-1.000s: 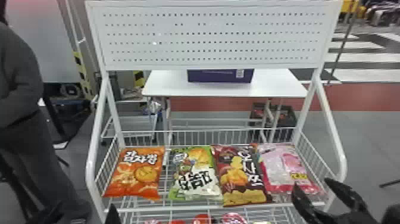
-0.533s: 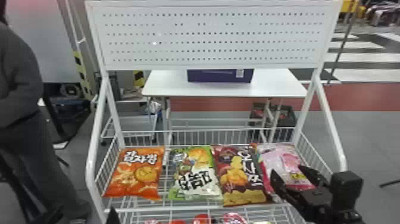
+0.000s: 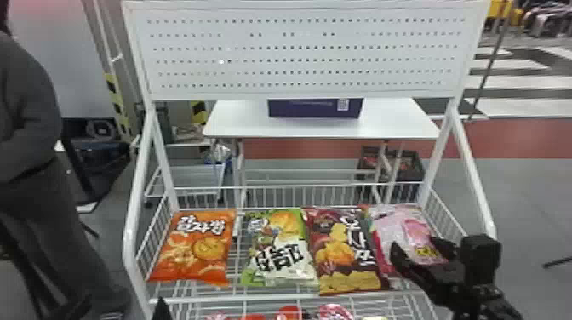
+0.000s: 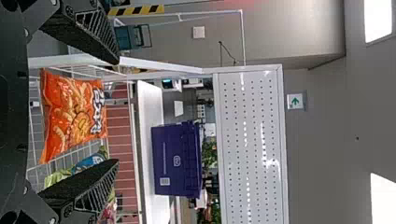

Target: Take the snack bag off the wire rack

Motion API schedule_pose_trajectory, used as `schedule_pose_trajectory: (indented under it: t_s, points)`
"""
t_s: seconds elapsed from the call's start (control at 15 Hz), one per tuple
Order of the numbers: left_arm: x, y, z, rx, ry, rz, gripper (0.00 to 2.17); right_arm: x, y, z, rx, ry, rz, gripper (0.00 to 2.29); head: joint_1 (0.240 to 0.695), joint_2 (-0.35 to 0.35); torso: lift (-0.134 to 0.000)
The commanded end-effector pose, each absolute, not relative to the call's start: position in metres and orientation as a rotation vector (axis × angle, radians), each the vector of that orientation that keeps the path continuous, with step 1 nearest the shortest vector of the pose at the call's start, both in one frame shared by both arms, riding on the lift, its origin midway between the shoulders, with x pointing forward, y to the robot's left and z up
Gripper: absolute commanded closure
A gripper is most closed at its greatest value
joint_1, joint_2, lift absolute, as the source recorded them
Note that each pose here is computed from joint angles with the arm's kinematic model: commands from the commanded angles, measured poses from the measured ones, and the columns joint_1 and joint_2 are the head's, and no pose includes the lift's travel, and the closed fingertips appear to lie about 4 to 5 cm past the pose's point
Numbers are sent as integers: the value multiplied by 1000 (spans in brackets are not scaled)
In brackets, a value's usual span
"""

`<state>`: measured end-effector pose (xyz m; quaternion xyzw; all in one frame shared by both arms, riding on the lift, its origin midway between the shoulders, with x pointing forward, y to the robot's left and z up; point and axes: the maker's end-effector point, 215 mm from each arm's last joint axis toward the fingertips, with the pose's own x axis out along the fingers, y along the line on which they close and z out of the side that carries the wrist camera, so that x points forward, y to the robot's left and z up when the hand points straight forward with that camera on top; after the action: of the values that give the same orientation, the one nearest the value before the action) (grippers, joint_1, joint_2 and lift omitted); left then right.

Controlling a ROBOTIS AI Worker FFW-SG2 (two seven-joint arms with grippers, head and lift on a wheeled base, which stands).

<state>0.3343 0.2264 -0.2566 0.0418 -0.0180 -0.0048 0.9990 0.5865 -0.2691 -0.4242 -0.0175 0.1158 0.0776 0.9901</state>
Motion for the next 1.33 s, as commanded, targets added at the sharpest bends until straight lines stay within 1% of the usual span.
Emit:
schedule_pose_trajectory:
  t_s: [0.0, 0.07, 0.13, 0.27, 0.4, 0.47, 0.53, 0.6, 0.67, 0.73, 1.07, 1.27]
  points:
    - [336, 227, -258, 85, -38, -9, 144, 586, -270, -435, -40, 257, 157, 191, 499, 0, 0]
    - [337, 227, -260, 87, -33, -8, 144, 586, -270, -436, -40, 258, 158, 221, 499, 0, 0]
    - [337, 227, -259, 88, -35, -10, 144, 586, -269, -437, -39, 262, 163, 323, 499, 0, 0]
    - [337, 228, -259, 89, -35, -9, 144, 582, -268, -442, -34, 276, 172, 809, 499, 0, 0]
    - [337, 228, -262, 91, -31, -8, 144, 576, -266, -448, -20, 301, 186, 1409, 499, 0, 0]
    - [336, 227, -263, 92, -28, -10, 144, 575, -264, -448, -18, 308, 188, 1669, 499, 0, 0]
    - [335, 228, -261, 93, -30, -8, 144, 574, -264, -452, -13, 323, 191, 1750, 499, 0, 0]
    - [335, 227, -259, 91, -33, -9, 144, 573, -263, -454, -9, 330, 195, 1750, 499, 0, 0]
    - [334, 228, -259, 90, -33, -6, 144, 573, -264, -450, -8, 324, 194, 1828, 499, 0, 0]
    - [335, 228, -258, 89, -34, -5, 144, 571, -266, -448, -5, 320, 190, 1986, 499, 0, 0]
    - [332, 227, -256, 89, -35, -5, 144, 564, -270, -428, 39, 285, 182, 1986, 499, 0, 0]
    - [331, 226, -253, 93, -41, -6, 144, 559, -260, -395, 40, 223, 197, 1986, 499, 0, 0]
